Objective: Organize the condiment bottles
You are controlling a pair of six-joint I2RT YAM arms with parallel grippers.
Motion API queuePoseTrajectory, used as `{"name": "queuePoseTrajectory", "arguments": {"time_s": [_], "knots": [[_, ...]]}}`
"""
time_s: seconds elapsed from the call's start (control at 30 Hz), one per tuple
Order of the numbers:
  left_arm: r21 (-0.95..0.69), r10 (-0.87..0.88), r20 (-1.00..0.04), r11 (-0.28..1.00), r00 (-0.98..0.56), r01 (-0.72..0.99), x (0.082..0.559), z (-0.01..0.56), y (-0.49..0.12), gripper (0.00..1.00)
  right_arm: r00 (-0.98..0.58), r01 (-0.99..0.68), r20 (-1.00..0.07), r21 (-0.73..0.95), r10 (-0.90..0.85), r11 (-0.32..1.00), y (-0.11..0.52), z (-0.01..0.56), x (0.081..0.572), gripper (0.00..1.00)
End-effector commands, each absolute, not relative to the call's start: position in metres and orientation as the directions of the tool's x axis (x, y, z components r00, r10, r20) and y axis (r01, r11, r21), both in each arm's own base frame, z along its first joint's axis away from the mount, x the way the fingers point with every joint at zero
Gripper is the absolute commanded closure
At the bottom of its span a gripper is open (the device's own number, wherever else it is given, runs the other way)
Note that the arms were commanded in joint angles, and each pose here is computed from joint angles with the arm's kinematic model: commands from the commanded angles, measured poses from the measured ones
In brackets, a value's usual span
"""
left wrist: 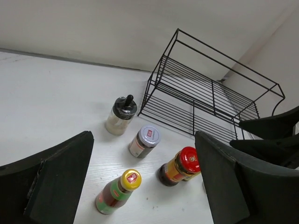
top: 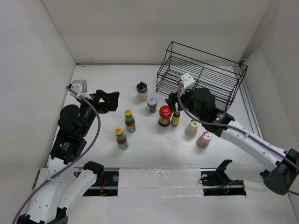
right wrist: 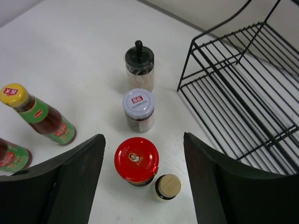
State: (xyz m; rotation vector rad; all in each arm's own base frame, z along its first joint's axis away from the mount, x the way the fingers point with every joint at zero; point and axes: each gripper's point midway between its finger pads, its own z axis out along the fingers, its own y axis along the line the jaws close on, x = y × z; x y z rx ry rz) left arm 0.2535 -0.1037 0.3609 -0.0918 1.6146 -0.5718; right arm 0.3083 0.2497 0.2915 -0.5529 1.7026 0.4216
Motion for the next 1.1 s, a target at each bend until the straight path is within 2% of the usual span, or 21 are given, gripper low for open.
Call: {"name": "queuePoseTrajectory", "arguments": {"time_s": [0.0, 0.03, 0.07, 0.1, 0.13, 0.17, 0.2, 0.23, 0.27, 0.3, 0.37, 0.43, 0.47, 0.5, 0.57, 0.67, 0.77, 0.8, 0.9, 1.07], "knots": [[-0.404, -0.395, -0.914, 0.864, -0.091, 0.299, 0.254, 0.373, -0.104, 0.14, -0.166, -0.543, -0.979, -0.011, -0.119, 0.840, 0.242, 0.287, 0.304, 0.28], [-0.404, -0.395, -0.914, 0.865, -0.092, 0.299, 0.254, 0.373, -0.104, 0.14, -0.173, -0.543, -0.977, -0.012, -0.127, 0.840, 0.241, 0.284, 0.304, 0.34], [-0.404, -0.397, -0.914, 0.860, -0.087, 0.312, 0.252, 0.372, -0.106, 0.14, -0.174, -0.543, -0.977, -0.012, -0.127, 0.840, 0.240, 0.285, 0.302, 0.56], [-0.404, -0.400, -0.913, 0.859, -0.080, 0.315, 0.256, 0.368, -0.107, 0.22, -0.181, -0.543, -0.974, -0.014, -0.134, 0.840, 0.239, 0.280, 0.301, 0.74], [-0.403, -0.405, -0.912, 0.857, -0.066, 0.322, 0.254, 0.371, -0.106, 0.26, -0.192, -0.543, -0.971, -0.017, -0.144, 0.839, 0.238, 0.277, 0.300, 0.87], [-0.403, -0.405, -0.912, 0.857, -0.065, 0.322, 0.254, 0.371, -0.106, 0.32, -0.213, -0.544, -0.963, -0.022, -0.163, 0.839, 0.239, 0.268, 0.301, 0.94], [-0.404, -0.406, -0.912, 0.859, -0.062, 0.314, 0.255, 0.371, -0.105, 0.41, -0.213, -0.552, -0.963, -0.019, -0.163, 0.834, 0.243, 0.269, 0.302, 0.94], [-0.404, -0.406, -0.912, 0.859, -0.063, 0.313, 0.256, 0.368, -0.105, 0.60, -0.227, -0.568, -0.955, -0.029, -0.190, 0.822, 0.247, 0.262, 0.304, 0.89], [-0.396, -0.396, -0.916, 0.864, -0.064, 0.312, 0.255, 0.363, -0.104, 0.70, -0.227, -0.603, -0.953, -0.026, -0.203, 0.798, 0.255, 0.260, 0.302, 0.80], [-0.396, -0.400, -0.915, 0.862, -0.054, 0.317, 0.254, 0.364, -0.104, 0.78, -0.241, -0.622, -0.944, -0.030, -0.228, 0.783, 0.259, 0.254, 0.302, 0.54], [-0.386, -0.389, -0.919, 0.867, -0.054, 0.316, 0.256, 0.359, -0.104, 0.86, -0.284, -0.654, -0.917, -0.029, -0.280, 0.756, 0.267, 0.239, 0.301, 0.32], [-0.386, -0.387, -0.920, 0.872, -0.059, 0.301, 0.257, 0.354, -0.103, 0.78, -0.302, -0.697, -0.900, -0.016, -0.314, 0.717, 0.278, 0.232, 0.299, 0.18], [-0.387, -0.385, -0.921, 0.876, -0.065, 0.289, 0.258, 0.351, -0.101, 0.71, -0.307, -0.717, -0.884, -0.029, -0.353, 0.696, 0.279, 0.225, 0.296, 0.16], [-0.387, -0.386, -0.920, 0.879, -0.061, 0.278, 0.259, 0.351, -0.099, 0.52, -0.317, -0.725, -0.876, -0.022, -0.363, 0.688, 0.281, 0.222, 0.296, 0.15], [-0.388, -0.388, -0.920, 0.882, -0.056, 0.267, 0.259, 0.351, -0.097, 0.39, -0.344, -0.723, -0.846, -0.037, -0.407, 0.690, 0.281, 0.214, 0.299, 0.14], [-0.389, -0.391, -0.919, 0.883, -0.047, 0.261, 0.257, 0.355, -0.094, 0.26, -0.360, -0.709, -0.833, -0.049, -0.421, 0.703, 0.281, 0.215, 0.306, 0.08], [-0.390, -0.398, -0.917, 0.880, -0.028, 0.270, 0.255, 0.361, -0.094, 0.18, -0.380, -0.719, -0.798, -0.063, -0.467, 0.692, 0.281, 0.204, 0.307, 0.06], [-0.390, -0.398, -0.917, 0.880, -0.027, 0.270, 0.255, 0.361, -0.094, 0.11, -0.387, -0.727, -0.791, -0.054, -0.473, 0.684, 0.286, 0.204, 0.309, 0.05], [-0.398, -0.398, -0.916, 0.880, -0.057, 0.258, 0.256, 0.353, -0.095, 0.00, -0.411, -0.737, -0.762, -0.044, -0.500, 0.674, 0.285, 0.199, 0.309, 0.05], [-0.399, -0.399, -0.915, 0.885, -0.050, 0.238, 0.258, 0.353, -0.091, 0.00, -0.445, -0.746, -0.720, -0.031, -0.533, 0.665, 0.281, 0.184, 0.307, 0.05]]}}
